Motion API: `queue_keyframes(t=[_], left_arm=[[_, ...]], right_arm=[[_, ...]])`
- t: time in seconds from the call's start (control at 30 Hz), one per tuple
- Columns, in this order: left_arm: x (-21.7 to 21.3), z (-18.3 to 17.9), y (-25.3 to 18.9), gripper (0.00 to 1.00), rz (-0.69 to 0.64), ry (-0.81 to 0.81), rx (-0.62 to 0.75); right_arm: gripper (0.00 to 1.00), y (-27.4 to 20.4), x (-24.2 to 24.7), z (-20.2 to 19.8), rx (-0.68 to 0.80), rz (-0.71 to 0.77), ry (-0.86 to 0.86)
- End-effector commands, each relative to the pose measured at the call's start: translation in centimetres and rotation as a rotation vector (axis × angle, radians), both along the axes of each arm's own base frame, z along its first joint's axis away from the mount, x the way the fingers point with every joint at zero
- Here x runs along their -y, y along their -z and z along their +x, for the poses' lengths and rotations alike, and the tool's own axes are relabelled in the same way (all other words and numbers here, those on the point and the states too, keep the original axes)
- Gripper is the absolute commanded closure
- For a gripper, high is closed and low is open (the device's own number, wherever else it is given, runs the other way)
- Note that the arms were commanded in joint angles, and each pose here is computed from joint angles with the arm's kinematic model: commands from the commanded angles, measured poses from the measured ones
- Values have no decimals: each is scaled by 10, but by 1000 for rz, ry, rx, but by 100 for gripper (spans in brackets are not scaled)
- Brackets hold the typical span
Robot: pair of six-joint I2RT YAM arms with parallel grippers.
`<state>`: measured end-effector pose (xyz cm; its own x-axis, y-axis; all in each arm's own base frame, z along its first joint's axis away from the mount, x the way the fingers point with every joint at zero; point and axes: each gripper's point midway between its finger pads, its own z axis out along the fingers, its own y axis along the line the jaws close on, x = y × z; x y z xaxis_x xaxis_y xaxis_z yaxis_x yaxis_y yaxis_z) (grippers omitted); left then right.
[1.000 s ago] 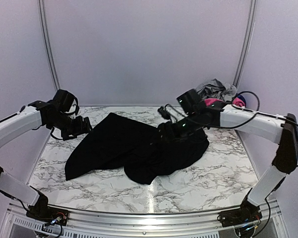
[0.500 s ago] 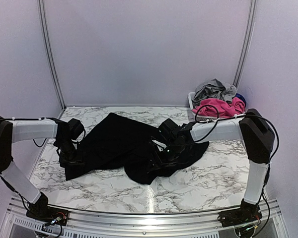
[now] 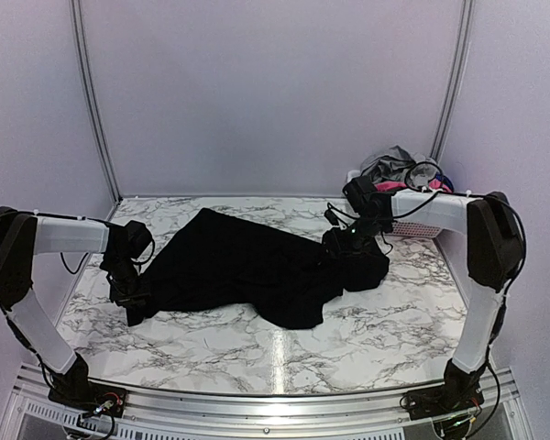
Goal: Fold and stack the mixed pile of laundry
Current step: Pick up the crumpled T-shirt from the center of the board.
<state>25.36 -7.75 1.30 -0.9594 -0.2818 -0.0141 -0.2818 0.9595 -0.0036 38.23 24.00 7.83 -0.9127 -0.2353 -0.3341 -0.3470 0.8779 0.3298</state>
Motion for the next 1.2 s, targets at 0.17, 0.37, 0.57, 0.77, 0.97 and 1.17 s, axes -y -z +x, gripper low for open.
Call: queue_keyframes(t=[0.17, 0.37, 0.57, 0.77, 0.97, 1.17], left_arm=[[-4, 8, 8, 89, 14, -9, 2], [-3, 9, 9, 91, 11, -6, 2], [-2, 11, 6, 91, 9, -3, 12], [-3, 12, 5, 91, 11, -7, 16], [-4, 14, 5, 90, 16, -13, 19], [-5, 16, 4, 86, 23, -21, 28]], right_arm=[[40, -85, -104, -34, 28, 303, -105], [46, -47, -139, -50, -65, 296, -93], [47, -22, -141, -41, -82, 248, -59], [47, -3, -143, -35, -89, 224, -44], [58, 0, -155, -31, -98, 254, -55], [73, 4, -158, -29, -103, 259, -53]])
